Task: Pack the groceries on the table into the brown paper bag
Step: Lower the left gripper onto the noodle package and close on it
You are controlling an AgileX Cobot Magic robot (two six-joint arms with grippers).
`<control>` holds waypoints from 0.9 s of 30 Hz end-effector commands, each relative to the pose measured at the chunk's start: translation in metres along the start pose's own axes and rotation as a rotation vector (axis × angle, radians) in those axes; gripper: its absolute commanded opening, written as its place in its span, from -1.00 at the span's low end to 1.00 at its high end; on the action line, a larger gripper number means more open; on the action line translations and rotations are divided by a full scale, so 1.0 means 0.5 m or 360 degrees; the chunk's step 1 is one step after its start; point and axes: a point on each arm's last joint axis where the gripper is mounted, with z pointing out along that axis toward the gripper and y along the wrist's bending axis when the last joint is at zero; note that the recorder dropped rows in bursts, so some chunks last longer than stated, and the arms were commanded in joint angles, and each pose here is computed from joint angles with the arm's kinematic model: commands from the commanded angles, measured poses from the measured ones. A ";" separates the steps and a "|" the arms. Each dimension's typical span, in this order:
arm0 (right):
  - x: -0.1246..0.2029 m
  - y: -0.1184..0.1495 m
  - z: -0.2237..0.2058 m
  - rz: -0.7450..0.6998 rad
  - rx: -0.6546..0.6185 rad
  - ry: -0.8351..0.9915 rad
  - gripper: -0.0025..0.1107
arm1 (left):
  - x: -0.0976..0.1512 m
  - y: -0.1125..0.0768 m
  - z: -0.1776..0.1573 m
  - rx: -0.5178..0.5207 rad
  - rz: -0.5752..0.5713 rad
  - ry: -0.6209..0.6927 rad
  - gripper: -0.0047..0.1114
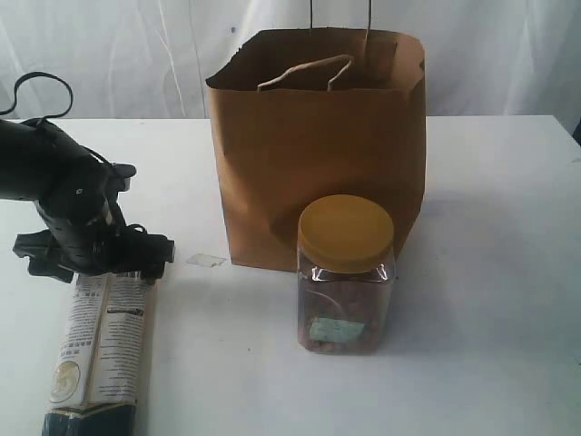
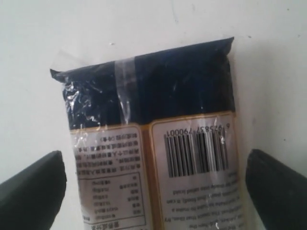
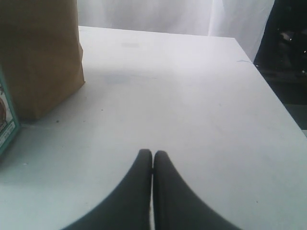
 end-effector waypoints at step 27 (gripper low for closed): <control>-0.001 -0.001 -0.001 0.0000 0.0011 -0.0019 -0.96 | 0.037 0.009 0.043 -0.0120 0.0195 0.0294 -0.20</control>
